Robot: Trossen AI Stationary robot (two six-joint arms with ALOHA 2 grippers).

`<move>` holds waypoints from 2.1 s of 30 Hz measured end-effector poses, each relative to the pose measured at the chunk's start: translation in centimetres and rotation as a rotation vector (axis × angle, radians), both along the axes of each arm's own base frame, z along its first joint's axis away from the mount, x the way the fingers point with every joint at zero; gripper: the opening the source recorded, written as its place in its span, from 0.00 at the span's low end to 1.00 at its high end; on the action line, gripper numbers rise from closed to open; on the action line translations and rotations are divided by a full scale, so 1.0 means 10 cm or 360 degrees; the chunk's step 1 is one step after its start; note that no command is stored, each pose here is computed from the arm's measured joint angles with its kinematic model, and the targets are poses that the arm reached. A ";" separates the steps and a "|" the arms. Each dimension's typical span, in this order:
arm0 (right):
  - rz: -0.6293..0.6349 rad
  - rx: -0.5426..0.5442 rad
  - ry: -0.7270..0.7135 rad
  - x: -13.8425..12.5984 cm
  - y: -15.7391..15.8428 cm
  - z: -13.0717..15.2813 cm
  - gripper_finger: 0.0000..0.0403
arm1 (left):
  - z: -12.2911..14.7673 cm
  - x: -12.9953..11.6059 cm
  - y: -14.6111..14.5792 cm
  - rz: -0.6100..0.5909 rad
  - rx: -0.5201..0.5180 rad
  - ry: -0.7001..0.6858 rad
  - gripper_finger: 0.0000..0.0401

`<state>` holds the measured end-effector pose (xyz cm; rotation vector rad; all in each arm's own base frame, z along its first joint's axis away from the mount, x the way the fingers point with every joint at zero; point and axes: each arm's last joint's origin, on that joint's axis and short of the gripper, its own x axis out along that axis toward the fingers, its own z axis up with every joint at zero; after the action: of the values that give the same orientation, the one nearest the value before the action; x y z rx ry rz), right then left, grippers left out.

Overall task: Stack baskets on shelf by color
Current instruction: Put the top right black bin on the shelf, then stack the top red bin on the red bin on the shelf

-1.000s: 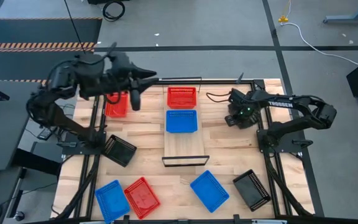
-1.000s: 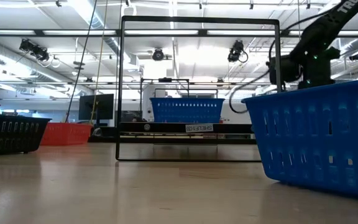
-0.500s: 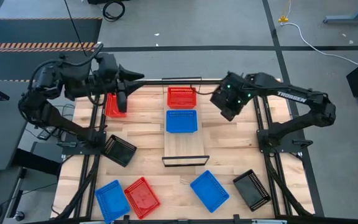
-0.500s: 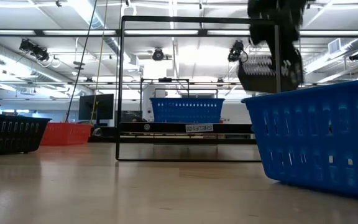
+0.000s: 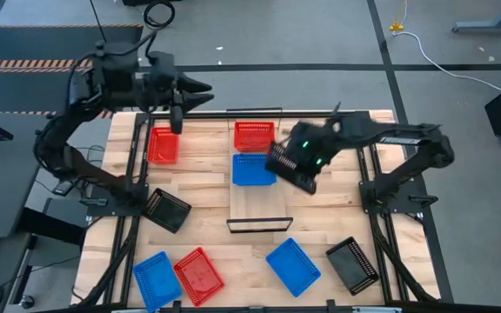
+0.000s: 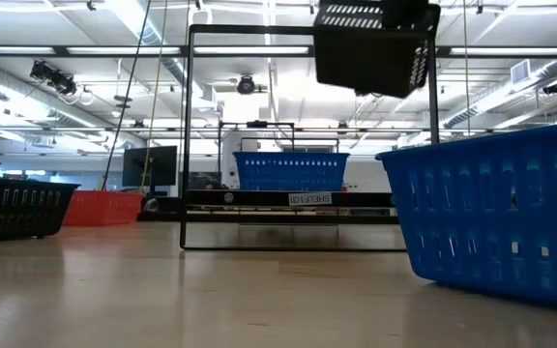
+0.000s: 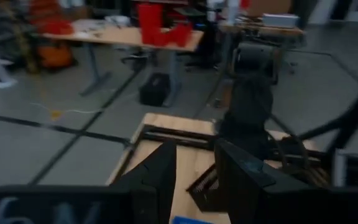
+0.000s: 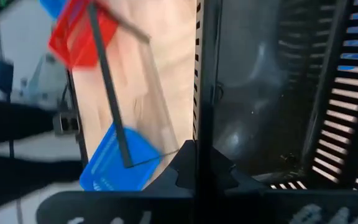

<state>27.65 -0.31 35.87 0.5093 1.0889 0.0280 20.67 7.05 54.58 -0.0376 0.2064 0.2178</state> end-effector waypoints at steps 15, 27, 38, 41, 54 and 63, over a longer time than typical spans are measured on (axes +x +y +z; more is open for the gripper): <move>0.0128 0.0064 0.0023 0.67 0.50 -0.54 0.01 | -0.09 -0.05 0.05 -0.0002 -0.0110 0.0135 0.29; 0.0430 -0.0026 0.0116 0.85 0.47 -0.90 0.01 | -0.13 -0.06 0.05 -0.0018 -0.0146 0.0199 0.29; 0.0477 0.0018 0.0059 0.87 0.28 -0.89 0.01 | -0.13 -0.06 0.05 -0.0001 -0.0201 0.0187 0.29; 0.0503 0.0037 0.0051 0.87 0.29 -0.89 0.01 | -0.13 -0.06 0.05 0.0006 -0.0225 0.0181 0.29; 0.0548 0.0011 0.0021 0.88 0.29 -0.88 0.14 | -0.13 -0.06 0.04 0.0022 -0.0274 0.0170 0.29; 0.0528 0.0020 0.0011 0.89 0.29 -0.88 0.27 | -0.13 -0.06 0.04 0.0021 -0.0273 0.0170 0.29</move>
<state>36.52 2.57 27.08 0.3357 1.1712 0.3239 20.07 7.49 53.26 -0.1978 0.3308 0.2153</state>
